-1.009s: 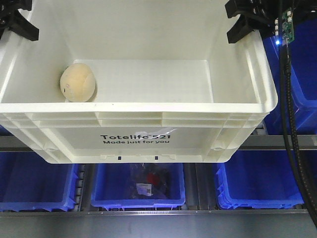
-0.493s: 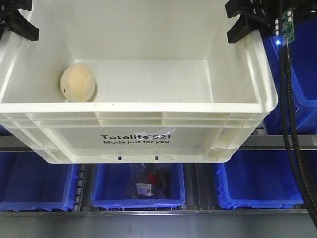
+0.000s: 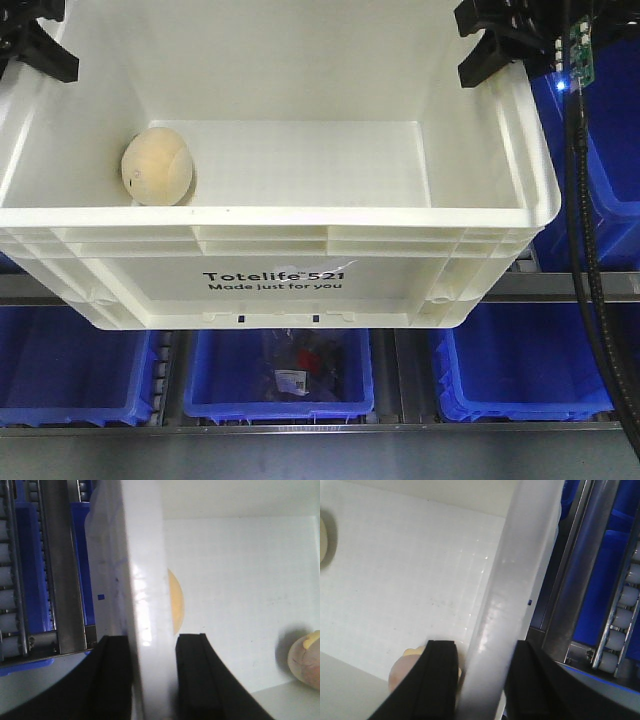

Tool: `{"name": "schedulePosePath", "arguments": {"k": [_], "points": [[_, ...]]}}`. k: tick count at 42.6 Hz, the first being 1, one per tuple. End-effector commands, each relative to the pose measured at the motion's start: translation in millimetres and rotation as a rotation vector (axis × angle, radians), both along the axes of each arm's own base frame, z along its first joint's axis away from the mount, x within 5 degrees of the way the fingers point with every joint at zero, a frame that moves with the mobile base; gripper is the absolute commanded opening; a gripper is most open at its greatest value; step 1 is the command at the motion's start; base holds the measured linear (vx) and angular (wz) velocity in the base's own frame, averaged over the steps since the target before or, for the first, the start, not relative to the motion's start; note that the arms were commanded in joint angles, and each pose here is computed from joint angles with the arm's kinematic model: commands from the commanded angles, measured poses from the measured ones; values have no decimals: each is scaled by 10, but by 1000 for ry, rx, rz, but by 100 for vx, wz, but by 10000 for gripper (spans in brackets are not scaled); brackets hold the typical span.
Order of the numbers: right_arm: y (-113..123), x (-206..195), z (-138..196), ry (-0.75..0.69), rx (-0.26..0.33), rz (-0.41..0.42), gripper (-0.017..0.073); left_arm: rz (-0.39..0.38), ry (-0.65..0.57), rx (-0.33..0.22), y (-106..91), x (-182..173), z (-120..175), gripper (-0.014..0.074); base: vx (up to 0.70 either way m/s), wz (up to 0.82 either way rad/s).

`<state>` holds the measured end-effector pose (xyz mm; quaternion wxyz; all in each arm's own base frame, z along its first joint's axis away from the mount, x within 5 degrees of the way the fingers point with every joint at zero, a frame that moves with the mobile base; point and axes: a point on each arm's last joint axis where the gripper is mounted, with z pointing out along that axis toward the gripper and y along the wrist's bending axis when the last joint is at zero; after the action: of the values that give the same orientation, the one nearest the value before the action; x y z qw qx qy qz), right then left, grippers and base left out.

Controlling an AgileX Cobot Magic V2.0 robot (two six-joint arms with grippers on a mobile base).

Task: Place moving items into box and shelve
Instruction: 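Hold the crate level above the roller shelf as the base stops, then lower the crate with both grippers onto the roller shelf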

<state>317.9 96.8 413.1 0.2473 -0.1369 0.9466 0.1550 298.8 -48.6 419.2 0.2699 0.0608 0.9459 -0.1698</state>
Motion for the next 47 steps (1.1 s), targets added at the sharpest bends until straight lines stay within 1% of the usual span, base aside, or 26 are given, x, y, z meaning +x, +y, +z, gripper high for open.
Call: {"name": "schedulePosePath", "arguments": {"k": [1,4,5,10,15,20,29,32,34,35,47], "points": [[145,-194,361,-115,182,70,0,-28,-164,-199,-169,-126,369,-4,0,0],[144,-200,357,-110,179,75,0,-23,-175,-197,-165,-118,374,-4,0,0],[150,-159,318,-101,171,73,0,-2,-175,-147,-130,-24,299,-4,0,0],[158,-105,258,-85,159,73,0,0,-154,-140,-133,53,227,-4,0,0],[167,-35,211,-89,155,63,0,-20,-150,-119,-139,157,139,-4,0,0],[177,41,185,-119,158,54,0,-29,-164,-106,-142,258,73,-4,0,0],[197,162,142,-164,168,36,0,-11,-183,-102,-143,423,-33,-4,0,0],[202,203,125,-177,169,31,0,-15,-189,-97,-144,461,-61,-4,0,0],[205,223,120,-188,170,29,0,-24,-195,-88,-145,496,-89,-4,0,0],[222,336,65,-228,167,26,0,-45,-244,-57,-143,613,-154,-4,0,0],[241,460,-24,-257,154,31,0,-17,-308,-54,-130,697,-149,-4,0,0]]}}
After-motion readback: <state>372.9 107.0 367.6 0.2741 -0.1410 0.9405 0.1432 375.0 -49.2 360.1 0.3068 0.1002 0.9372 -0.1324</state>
